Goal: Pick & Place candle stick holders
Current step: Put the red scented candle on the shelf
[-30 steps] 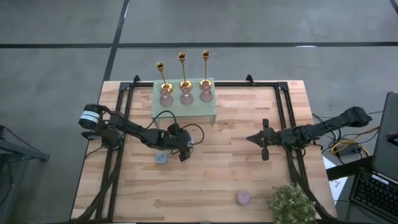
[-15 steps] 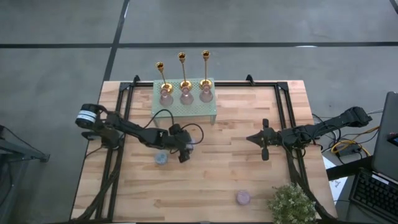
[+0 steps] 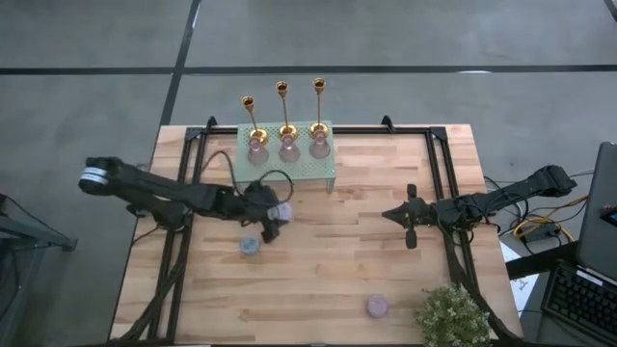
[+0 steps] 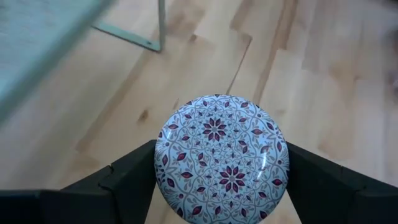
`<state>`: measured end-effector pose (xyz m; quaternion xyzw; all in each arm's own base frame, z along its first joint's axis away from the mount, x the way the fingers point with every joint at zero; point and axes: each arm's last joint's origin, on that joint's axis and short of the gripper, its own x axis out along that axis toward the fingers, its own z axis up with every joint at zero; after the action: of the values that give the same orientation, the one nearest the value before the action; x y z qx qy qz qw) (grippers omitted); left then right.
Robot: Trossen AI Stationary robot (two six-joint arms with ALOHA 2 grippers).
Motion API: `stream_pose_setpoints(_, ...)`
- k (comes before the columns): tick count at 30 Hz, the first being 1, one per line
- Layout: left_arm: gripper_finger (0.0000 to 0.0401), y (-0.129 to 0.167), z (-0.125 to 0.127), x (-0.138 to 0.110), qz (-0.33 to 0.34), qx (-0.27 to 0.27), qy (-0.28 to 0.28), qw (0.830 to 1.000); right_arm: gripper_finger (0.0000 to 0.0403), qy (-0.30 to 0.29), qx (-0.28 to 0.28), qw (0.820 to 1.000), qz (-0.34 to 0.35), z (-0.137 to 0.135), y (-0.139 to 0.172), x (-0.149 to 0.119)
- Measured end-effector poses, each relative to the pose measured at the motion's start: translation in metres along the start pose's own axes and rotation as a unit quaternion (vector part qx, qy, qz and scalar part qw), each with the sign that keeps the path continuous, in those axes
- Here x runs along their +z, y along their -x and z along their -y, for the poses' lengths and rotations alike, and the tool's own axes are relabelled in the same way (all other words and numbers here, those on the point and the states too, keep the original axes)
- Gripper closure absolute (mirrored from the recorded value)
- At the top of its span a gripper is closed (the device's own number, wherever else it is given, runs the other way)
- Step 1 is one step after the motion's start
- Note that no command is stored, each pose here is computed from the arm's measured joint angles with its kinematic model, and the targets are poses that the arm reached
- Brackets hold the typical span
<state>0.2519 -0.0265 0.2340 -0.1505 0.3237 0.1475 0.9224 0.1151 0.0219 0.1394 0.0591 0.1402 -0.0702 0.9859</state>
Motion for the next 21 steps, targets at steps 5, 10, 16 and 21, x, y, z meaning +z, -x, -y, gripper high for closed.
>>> stream_pose_setpoints(5,0.0096,0.034,-0.008,0.015,0.018,0.064,0.024,0.998,0.0394,0.000,0.000,1.000,0.000,0.000,0.000,0.000)
stream_pose_setpoints(10,0.0096,0.061,-0.016,0.032,0.034,0.168,0.046,0.984,0.0394,0.000,0.000,1.000,0.000,0.000,0.000,0.000)
stream_pose_setpoints(16,0.0096,0.066,-0.029,0.044,0.035,0.210,0.080,0.974,0.0394,0.000,0.000,1.000,0.000,0.000,0.000,0.000)
stream_pose_setpoints(21,0.0096,0.060,-0.043,0.040,0.026,0.238,0.108,0.965,0.0394,0.000,0.000,1.000,0.000,0.000,0.000,0.000)
